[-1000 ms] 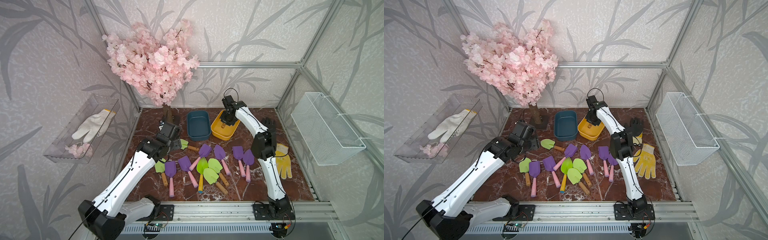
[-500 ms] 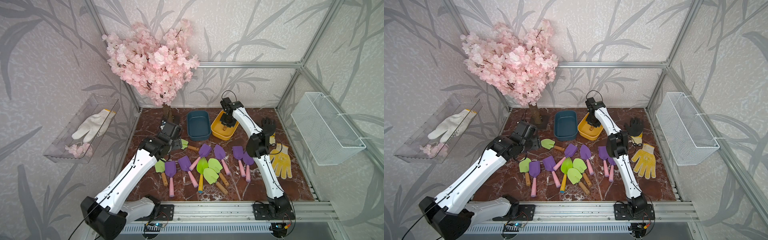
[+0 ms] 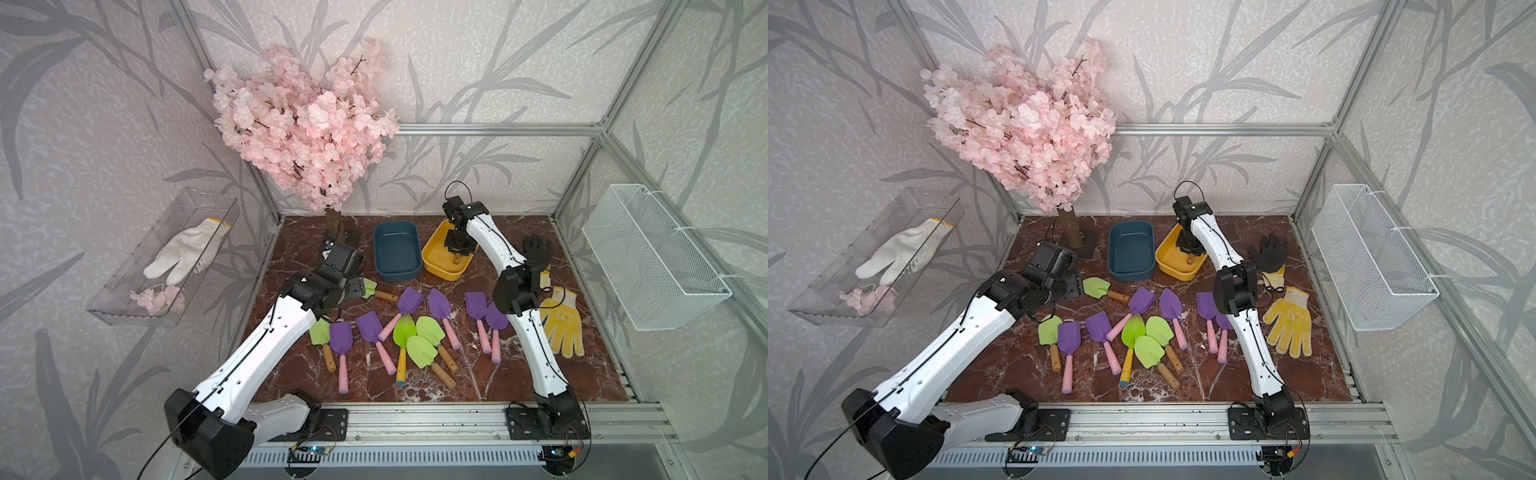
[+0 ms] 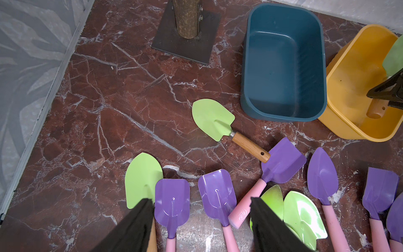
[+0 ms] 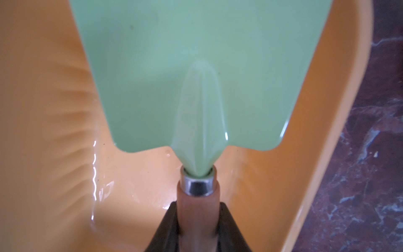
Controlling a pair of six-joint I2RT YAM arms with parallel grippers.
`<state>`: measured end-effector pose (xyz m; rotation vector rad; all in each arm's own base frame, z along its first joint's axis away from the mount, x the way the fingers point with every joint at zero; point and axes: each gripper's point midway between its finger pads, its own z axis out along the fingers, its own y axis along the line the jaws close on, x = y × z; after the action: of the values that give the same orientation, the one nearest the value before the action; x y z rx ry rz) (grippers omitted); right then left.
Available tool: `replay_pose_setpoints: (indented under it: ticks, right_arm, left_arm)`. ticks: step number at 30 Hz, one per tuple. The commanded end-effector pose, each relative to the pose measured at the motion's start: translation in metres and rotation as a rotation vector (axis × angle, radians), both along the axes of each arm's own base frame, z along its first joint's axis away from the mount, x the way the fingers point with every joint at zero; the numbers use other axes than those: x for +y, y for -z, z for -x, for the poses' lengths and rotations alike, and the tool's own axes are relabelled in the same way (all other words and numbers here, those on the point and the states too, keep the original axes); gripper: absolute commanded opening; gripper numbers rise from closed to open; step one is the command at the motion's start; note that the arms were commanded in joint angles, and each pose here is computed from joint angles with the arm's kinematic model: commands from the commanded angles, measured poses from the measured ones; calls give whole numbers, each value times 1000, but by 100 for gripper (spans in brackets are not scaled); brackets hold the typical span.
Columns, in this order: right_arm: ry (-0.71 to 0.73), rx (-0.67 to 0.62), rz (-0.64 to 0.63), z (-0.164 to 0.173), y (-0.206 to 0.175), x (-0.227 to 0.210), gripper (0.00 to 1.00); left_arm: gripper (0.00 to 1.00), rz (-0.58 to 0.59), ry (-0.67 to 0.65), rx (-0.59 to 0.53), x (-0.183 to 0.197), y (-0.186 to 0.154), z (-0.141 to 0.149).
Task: Sort the small shovels by color and place them into the storage box
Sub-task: Place the shovel in the storage box.
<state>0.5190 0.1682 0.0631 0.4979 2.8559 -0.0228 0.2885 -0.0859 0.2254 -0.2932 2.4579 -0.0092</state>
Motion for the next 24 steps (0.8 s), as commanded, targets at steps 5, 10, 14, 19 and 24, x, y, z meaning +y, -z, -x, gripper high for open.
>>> replay_pose_setpoints:
  ticks: [5, 10, 14, 19, 24]
  right_arm:
    - [-92, 69, 87, 11, 11, -17, 26]
    - [-114, 93, 123, 13, 10, -31, 26]
    - [-136, 103, 162, 14, 9, -41, 26]
    - [-137, 104, 177, 12, 6, -52, 26]
    - [-129, 98, 157, 11, 4, -52, 26]
  left_arm:
    - [74, -2, 9, -9, -3, -5, -4]
    - [74, 12, 9, -9, -6, -4, -6]
    - [74, 13, 14, -7, -8, -4, -8]
    - [74, 16, 16, -6, -10, -5, -11]
    - [74, 18, 17, -3, -11, -4, -12]
